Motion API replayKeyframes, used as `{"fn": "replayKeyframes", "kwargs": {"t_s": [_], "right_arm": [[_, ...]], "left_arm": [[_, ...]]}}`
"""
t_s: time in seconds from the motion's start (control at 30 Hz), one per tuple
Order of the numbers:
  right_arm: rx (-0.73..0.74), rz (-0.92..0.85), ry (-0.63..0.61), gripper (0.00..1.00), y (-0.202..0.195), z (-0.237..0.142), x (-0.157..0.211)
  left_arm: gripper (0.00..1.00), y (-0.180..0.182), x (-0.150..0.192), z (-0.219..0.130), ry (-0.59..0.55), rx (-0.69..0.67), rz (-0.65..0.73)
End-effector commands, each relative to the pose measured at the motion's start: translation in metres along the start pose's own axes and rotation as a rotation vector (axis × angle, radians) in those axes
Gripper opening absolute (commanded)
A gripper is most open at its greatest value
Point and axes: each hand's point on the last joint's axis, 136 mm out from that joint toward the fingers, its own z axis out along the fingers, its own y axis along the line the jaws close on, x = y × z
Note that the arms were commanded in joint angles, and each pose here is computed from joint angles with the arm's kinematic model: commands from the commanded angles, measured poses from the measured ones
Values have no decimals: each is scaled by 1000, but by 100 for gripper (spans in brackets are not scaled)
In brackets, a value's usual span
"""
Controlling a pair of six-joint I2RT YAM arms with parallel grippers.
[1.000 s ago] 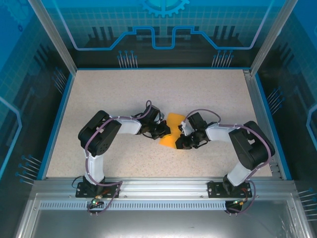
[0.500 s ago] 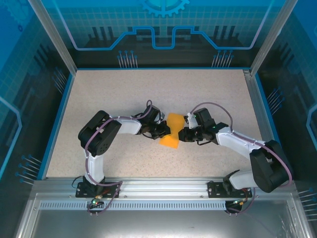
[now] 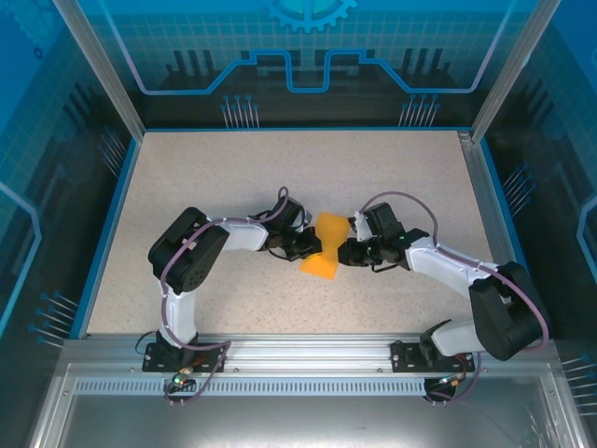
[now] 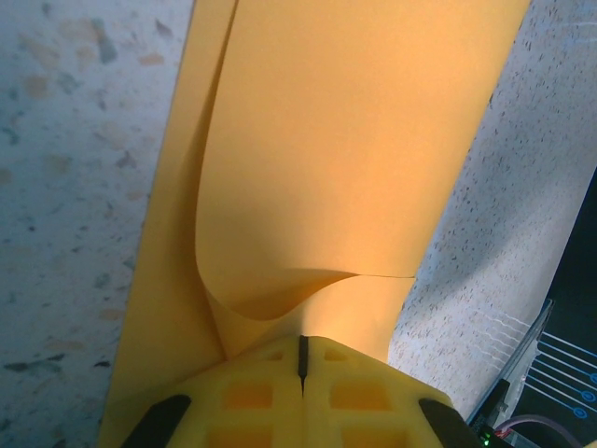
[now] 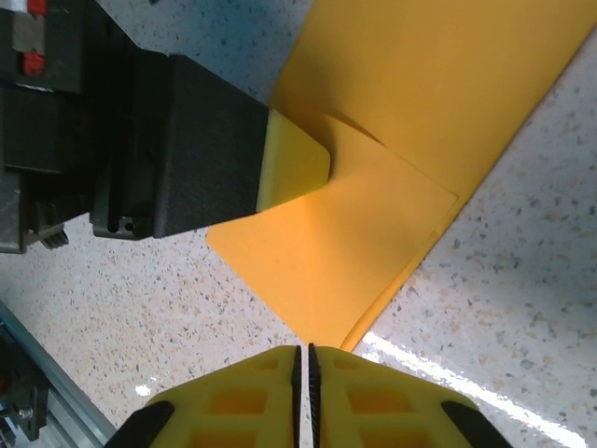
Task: Fold a paper plane with a square sheet of paper (pick it up from the middle)
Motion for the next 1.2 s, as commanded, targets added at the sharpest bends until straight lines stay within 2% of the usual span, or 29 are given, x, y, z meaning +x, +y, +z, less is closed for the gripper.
{"fn": "replayKeyframes", "kwargs": {"t_s": [0.0, 0.43, 0.73, 0.97, 1.17], "right_arm": [[-41, 19, 3, 14, 4, -2, 2], [-106, 72, 112, 12, 8, 16, 17], [-205, 55, 187, 11, 30, 34, 21], [-157, 54, 180, 9, 29, 51, 7], [-122, 87, 214, 8, 13, 65, 16]], "left_arm": [[0, 20, 9, 4, 24, -76, -13], [0, 11, 2, 4, 10, -57, -3], [0, 5, 0, 0, -4, -42, -4], [0, 3, 1, -1, 3, -37, -1], [0, 0, 2, -2, 2, -25, 4]]}}
